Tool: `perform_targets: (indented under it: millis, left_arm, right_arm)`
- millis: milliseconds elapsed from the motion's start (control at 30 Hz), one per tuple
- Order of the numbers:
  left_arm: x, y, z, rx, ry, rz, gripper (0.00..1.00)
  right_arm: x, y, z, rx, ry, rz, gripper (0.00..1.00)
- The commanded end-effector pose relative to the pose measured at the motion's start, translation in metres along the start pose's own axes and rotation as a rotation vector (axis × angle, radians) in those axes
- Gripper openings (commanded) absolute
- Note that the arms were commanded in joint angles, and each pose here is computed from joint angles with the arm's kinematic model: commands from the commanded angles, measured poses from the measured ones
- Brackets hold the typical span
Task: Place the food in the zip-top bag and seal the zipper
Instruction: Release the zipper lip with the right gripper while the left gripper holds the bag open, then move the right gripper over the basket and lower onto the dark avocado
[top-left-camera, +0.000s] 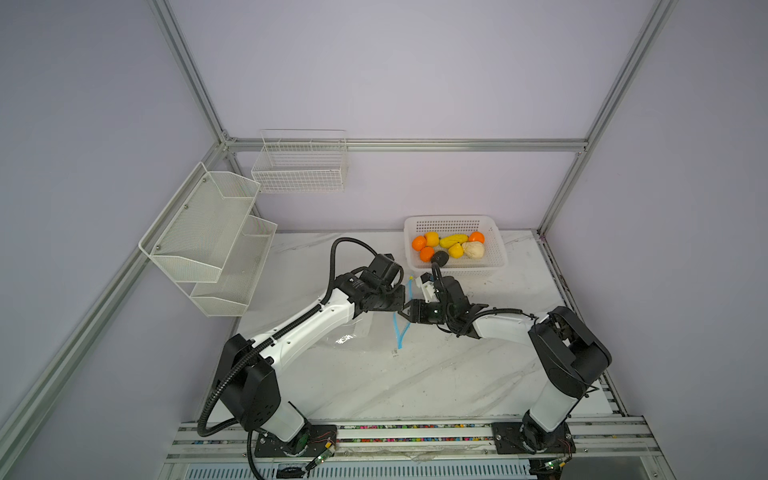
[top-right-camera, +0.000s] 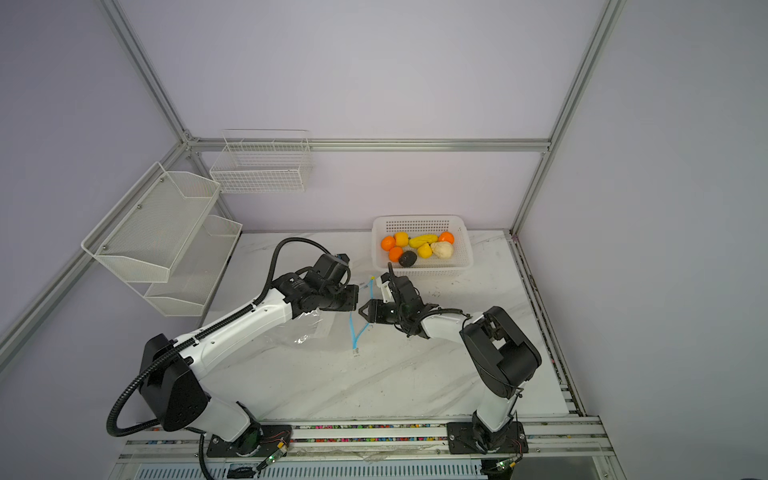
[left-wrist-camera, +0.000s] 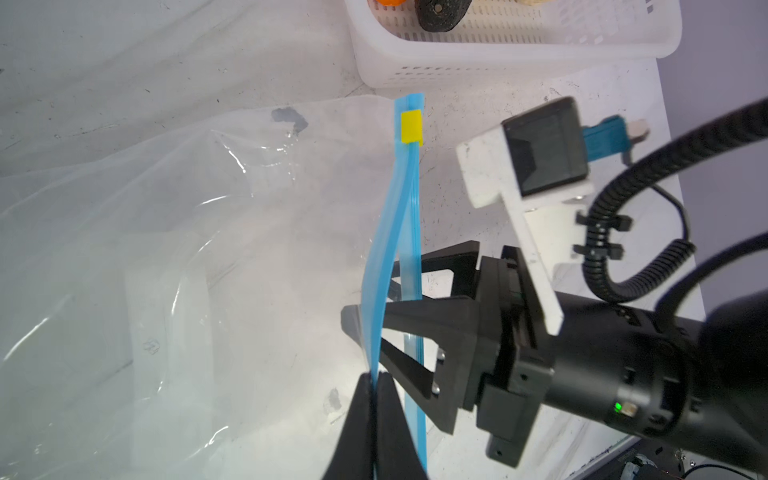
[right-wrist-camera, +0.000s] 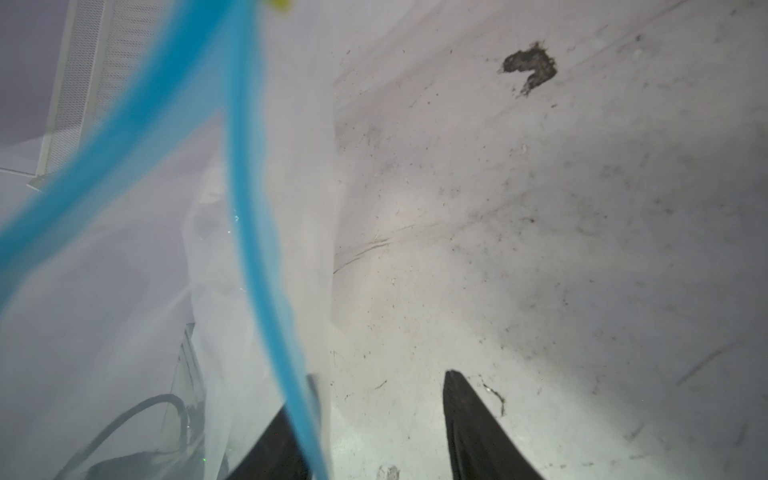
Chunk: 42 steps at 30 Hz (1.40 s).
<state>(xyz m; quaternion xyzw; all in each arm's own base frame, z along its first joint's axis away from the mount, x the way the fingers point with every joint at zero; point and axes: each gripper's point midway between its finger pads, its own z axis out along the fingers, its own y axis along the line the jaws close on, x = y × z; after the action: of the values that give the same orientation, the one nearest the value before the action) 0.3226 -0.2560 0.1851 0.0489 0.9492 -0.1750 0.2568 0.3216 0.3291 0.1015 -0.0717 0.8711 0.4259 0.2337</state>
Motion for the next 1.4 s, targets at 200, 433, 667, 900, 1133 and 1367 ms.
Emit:
perform_targets:
  millis: [200, 433, 667, 900, 1133, 1367]
  left_arm:
    - [-0.020, -0.007, -0.006, -0.003, -0.066, -0.029, 0.00]
    - [-0.023, -0.006, -0.004, -0.016, -0.071, -0.028, 0.00]
    - [-0.027, -0.008, -0.002, -0.015, -0.074, -0.023, 0.00]
    - [-0.032, -0.010, -0.004, -0.017, -0.080, -0.012, 0.00]
    - [-0.035, -0.012, -0.003, -0.013, -0.080, -0.012, 0.00]
    - [-0.036, -0.013, 0.001, -0.014, -0.076, -0.016, 0.00]
  right_arm:
    - [0.003, 0.010, -0.024, 0.004, -0.008, -0.030, 0.53]
    - [-0.014, 0.022, -0.049, 0.008, -0.068, -0.046, 0.54]
    - [-0.073, -0.004, -0.091, 0.174, -0.197, -0.125, 0.54]
    - [-0.142, -0.044, -0.104, 0.383, -0.284, -0.190, 0.53]
    - [-0.187, -0.075, -0.089, 0.517, -0.273, -0.222, 0.53]
    - [-0.216, -0.107, -0.083, 0.629, -0.246, -0.251, 0.53]
